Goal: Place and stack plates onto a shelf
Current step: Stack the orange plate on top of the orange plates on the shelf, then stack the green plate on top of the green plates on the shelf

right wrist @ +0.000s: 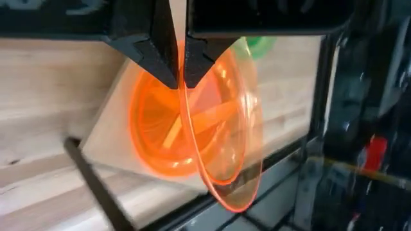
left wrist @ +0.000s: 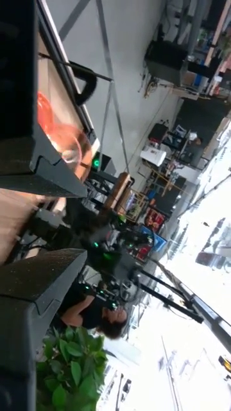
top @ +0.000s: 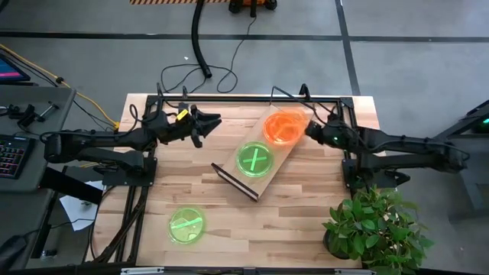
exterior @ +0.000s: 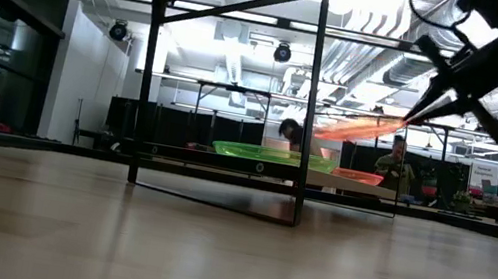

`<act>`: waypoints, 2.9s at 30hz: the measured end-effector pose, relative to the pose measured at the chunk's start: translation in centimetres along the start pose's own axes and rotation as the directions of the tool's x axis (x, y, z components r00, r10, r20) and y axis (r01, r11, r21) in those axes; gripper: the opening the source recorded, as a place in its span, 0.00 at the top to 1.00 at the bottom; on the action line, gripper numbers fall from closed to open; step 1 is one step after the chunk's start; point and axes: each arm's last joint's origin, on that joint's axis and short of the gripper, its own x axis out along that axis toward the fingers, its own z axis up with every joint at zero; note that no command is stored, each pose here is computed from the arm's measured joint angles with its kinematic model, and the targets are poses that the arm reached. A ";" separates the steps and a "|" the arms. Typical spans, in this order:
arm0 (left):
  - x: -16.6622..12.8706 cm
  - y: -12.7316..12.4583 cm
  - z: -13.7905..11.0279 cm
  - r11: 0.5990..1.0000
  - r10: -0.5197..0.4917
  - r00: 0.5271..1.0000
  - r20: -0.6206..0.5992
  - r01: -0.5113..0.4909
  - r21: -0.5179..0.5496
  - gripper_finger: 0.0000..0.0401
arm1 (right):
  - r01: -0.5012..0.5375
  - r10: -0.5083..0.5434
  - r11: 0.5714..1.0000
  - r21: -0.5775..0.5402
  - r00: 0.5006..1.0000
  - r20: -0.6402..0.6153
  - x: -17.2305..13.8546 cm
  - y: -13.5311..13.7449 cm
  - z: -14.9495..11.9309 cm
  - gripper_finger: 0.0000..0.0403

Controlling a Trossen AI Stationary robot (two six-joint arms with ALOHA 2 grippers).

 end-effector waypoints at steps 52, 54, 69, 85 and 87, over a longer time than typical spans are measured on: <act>0.0 0.0 0.4 0.999 -0.015 0.999 0.037 0.013 0.047 0.67 | 0.168 -0.166 0.985 -0.048 0.985 0.039 4.3 -0.2 -1.2 1.00; 0.0 0.0 0.4 0.999 -0.015 0.999 0.037 0.013 0.050 0.67 | 0.168 -0.167 0.985 -0.048 0.985 0.042 4.3 -0.2 -1.2 1.00; 0.0 0.0 0.4 0.999 -0.014 0.999 0.036 0.013 0.043 0.67 | 0.164 -0.161 0.982 -0.096 0.986 0.034 4.2 -0.1 -1.1 0.57; 0.0 -0.1 0.5 0.999 -0.018 0.999 0.051 0.016 0.032 0.67 | 0.021 -0.002 0.957 -0.288 0.998 0.065 1.2 1.7 0.5 0.47; 0.0 -0.1 0.5 1.000 -0.016 0.999 0.051 0.015 0.011 0.67 | 0.039 -0.016 0.962 -0.271 0.996 0.089 1.3 1.7 0.6 0.50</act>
